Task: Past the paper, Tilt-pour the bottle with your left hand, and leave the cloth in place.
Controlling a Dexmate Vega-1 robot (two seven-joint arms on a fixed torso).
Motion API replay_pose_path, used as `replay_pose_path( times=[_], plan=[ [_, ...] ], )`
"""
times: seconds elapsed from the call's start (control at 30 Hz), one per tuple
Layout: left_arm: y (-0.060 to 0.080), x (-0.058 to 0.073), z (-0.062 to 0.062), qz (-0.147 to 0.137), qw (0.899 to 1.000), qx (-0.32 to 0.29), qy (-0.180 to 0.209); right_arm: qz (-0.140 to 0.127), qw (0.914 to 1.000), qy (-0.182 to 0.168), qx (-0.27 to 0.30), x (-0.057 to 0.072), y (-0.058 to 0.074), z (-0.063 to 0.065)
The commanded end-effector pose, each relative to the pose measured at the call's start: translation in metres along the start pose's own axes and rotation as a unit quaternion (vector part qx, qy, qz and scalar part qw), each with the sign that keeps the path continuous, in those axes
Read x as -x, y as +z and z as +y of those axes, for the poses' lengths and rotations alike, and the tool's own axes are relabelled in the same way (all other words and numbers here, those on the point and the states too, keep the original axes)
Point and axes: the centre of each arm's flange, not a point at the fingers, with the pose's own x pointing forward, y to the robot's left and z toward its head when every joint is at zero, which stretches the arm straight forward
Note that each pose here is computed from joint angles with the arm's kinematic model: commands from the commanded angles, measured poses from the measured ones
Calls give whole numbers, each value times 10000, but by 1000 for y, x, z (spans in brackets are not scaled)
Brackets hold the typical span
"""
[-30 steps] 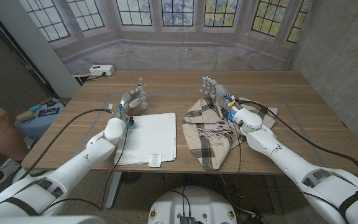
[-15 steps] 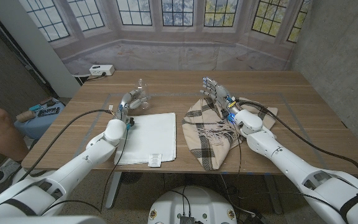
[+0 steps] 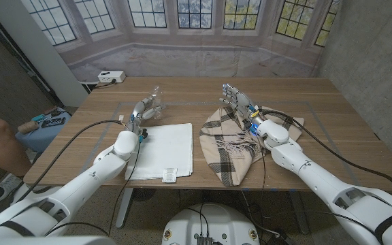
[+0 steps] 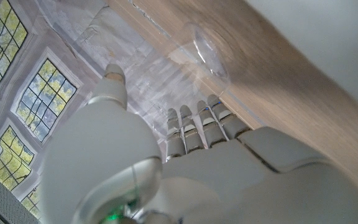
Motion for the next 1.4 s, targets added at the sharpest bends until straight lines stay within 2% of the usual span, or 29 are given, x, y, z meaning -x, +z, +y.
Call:
replay_pose_path(
  times=[0.03, 0.33, 0.83, 1.4],
  plan=[
    [-3, 9, 2, 69, 9999, 92, -78, 18, 10000, 53, -11, 4, -2, 3],
    [-6, 15, 4, 92, 9999, 119, -64, 20, 10000, 69, -19, 5, -4, 7],
    [-5, 15, 6, 4, 9998, 151, -144, 29, 10000, 34, -25, 10, -5, 12],
    [-5, 21, 13, -112, 9996, 176, -168, 11, 10000, 67, -9, 14, -3, 21]
  ],
)
